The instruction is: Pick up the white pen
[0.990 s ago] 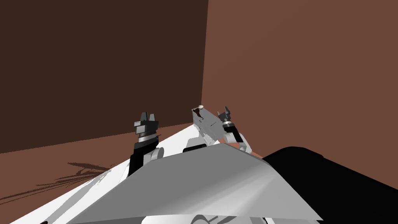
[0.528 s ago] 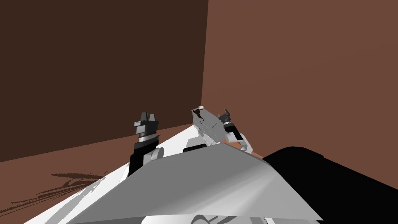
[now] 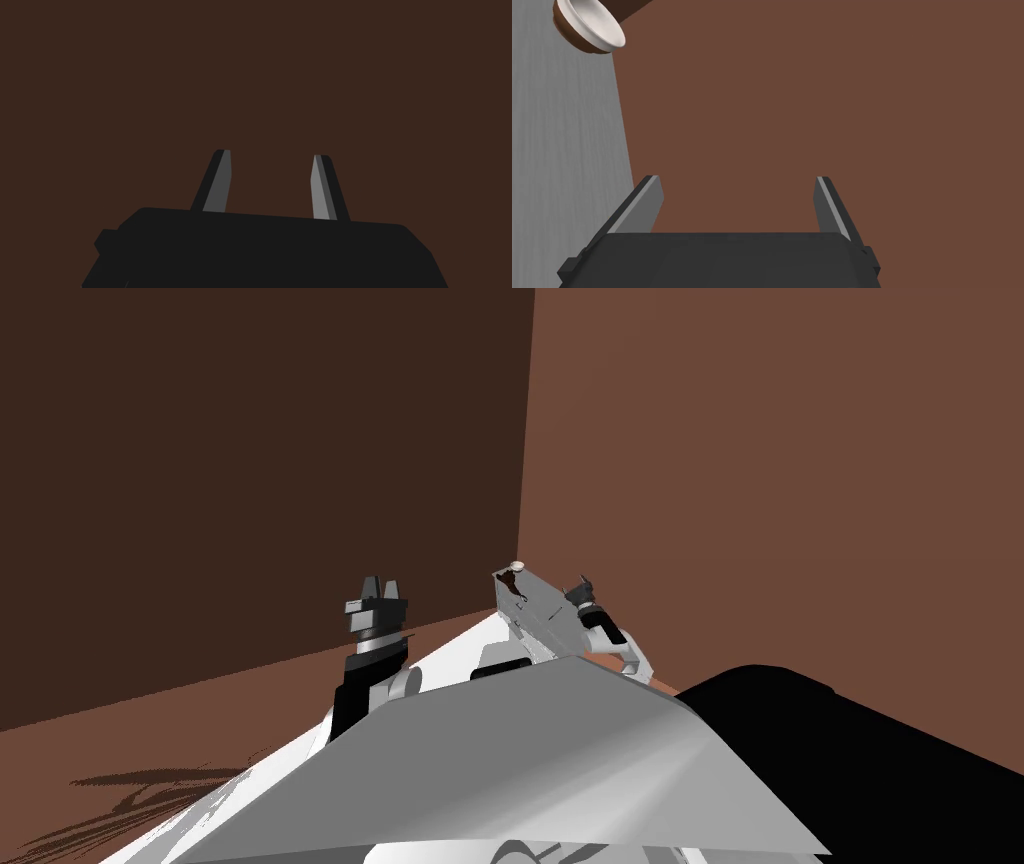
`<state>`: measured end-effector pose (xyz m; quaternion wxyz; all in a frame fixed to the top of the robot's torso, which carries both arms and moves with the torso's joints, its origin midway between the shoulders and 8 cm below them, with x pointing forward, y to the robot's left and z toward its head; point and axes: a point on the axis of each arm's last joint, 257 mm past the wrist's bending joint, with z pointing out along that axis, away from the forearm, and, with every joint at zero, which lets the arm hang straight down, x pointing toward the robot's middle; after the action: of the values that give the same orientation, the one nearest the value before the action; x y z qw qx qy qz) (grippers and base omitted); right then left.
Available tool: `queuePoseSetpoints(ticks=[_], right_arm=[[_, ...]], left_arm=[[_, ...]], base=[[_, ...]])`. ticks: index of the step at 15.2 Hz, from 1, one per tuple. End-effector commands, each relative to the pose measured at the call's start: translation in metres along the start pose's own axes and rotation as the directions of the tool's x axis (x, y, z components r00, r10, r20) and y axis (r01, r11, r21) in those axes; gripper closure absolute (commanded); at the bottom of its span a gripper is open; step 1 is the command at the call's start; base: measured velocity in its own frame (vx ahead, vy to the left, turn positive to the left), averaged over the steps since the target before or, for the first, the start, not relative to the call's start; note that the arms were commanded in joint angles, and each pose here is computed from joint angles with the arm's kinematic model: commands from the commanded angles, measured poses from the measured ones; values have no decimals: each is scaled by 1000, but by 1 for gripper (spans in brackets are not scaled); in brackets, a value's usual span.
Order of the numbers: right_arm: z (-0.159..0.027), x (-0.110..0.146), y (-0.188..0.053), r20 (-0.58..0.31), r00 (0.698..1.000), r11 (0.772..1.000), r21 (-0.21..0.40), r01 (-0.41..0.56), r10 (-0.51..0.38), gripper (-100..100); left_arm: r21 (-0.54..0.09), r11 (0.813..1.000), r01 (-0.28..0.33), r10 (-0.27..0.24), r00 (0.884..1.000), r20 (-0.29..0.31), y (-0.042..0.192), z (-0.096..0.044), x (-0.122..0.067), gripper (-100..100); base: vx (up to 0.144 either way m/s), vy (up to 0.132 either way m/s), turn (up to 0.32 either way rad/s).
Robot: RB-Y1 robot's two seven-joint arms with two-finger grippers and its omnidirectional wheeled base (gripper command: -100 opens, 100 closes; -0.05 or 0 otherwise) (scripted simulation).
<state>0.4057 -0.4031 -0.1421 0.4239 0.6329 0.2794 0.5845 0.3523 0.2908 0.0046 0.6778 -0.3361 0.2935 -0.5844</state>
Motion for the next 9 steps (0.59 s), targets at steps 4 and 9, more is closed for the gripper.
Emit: queuePoseSetpoints(ticks=[4, 9], right_arm=[[0, -46, -18, 126, 986, 991, 64, -114, 105, -100], [-4, -73, -33, 219, 960, 975, 100, -198, 173, -100]], left_arm=[[0, 1000, 0, 0, 1000, 0, 0, 0, 0, 0], [0, 1000, 0, 0, 1000, 0, 0, 0, 0, 0]], base=[[86, 43, -64], [89, 53, -65]])
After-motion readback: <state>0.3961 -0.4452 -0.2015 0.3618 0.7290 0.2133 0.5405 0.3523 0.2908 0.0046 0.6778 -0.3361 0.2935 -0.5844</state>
